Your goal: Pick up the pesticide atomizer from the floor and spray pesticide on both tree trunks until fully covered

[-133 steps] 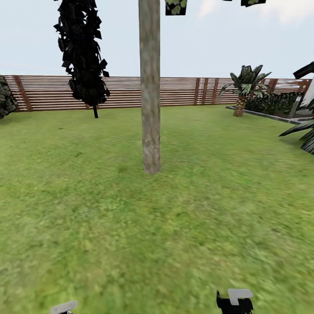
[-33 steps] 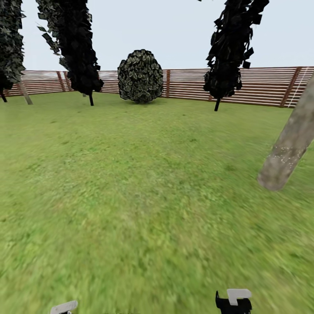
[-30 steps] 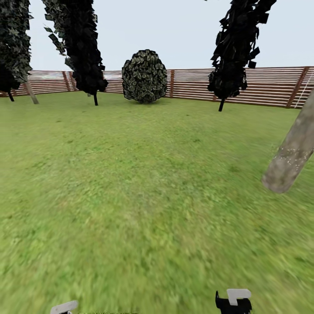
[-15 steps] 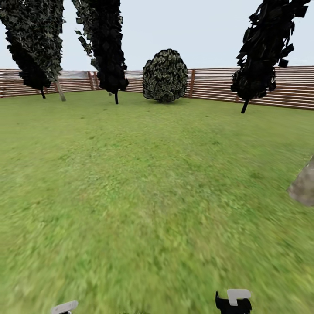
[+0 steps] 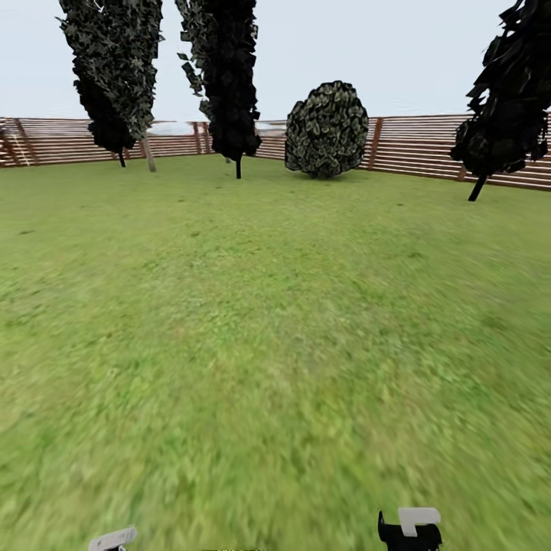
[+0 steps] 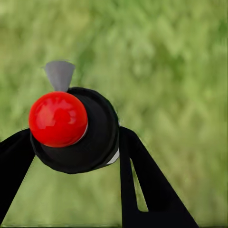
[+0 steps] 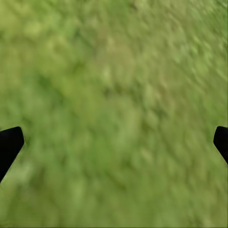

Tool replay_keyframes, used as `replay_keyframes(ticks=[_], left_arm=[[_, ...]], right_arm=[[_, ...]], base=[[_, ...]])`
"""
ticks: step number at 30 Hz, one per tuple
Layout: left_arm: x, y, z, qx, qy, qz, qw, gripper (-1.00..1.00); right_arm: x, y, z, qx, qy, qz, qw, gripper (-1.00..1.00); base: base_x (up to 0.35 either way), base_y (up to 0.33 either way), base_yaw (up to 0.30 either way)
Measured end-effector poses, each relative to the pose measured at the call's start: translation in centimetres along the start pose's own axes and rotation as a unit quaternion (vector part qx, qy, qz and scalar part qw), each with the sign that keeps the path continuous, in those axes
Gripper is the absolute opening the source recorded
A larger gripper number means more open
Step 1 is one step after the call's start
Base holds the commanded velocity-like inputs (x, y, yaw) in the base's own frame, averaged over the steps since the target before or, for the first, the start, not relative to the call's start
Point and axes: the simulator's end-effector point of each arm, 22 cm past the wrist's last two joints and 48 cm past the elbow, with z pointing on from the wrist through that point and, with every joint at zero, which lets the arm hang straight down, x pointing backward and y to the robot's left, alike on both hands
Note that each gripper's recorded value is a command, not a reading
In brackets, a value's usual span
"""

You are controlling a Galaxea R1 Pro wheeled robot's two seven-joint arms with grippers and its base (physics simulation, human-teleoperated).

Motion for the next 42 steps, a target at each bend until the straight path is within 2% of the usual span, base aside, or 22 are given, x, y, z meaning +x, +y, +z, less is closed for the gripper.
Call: replay_keyframes(ticks=[42], left_arm=[[1.3, 0.2, 0.2, -0.002, 0.014, 0.003, 0.9999, -1.00]], right_arm=[[1.6, 0.3, 0.0, -0.003, 0.015, -0.004, 0.9999, 1.00]], base=[[0.000, 0.000, 0.276]])
